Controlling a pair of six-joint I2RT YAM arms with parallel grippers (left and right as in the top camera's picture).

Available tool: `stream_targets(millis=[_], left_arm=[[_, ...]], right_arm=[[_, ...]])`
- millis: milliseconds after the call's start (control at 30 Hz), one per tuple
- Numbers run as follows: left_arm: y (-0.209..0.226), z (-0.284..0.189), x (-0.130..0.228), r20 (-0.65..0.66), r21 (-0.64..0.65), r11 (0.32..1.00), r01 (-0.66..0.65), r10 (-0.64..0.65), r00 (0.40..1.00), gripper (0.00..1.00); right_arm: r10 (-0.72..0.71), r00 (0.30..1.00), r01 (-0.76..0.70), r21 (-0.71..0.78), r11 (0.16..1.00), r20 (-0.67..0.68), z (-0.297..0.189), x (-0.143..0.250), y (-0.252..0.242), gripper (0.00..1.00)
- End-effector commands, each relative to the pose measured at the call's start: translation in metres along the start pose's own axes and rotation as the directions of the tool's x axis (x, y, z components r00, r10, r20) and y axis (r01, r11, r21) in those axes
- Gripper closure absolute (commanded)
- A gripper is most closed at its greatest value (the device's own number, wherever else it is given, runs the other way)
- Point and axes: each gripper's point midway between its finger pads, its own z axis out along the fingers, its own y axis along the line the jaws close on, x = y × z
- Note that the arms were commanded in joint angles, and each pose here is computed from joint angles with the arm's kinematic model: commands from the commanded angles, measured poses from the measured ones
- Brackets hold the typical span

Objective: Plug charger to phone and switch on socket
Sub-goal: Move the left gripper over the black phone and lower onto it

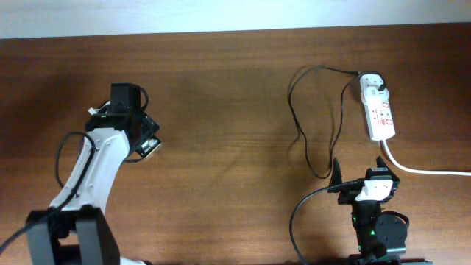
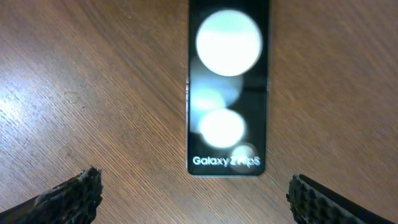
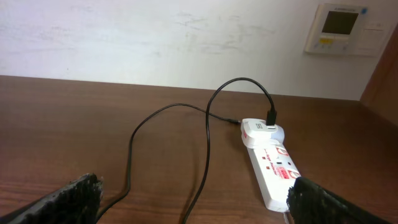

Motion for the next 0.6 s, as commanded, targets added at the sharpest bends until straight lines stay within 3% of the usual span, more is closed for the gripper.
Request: stream_targets(millis=[0, 333, 567], left_arm=[[0.004, 0.013, -0.005, 0.016, -0.055, 0.995, 0.088, -0.087, 0.996, 0.01], [-0.015, 0.023, -0.023, 0.085, 0.010, 0.992, 0.123, -0.123, 0.989, 0.01], [-0.014, 0.045, -0.026, 0.120, -0.041, 0.992, 0.122, -0.116, 0.986, 0.01]], right_arm=[[-0.007, 1.000, 0.007, -0.005, 1.000, -0.004, 0.000, 0.003, 0.001, 0.01], [-0.007, 1.000, 0.007, -0.005, 1.000, -0.004, 0.000, 0.003, 0.001, 0.01], [-0.007, 1.000, 0.007, -0.005, 1.000, -0.004, 0.000, 0.003, 0.001, 0.01]])
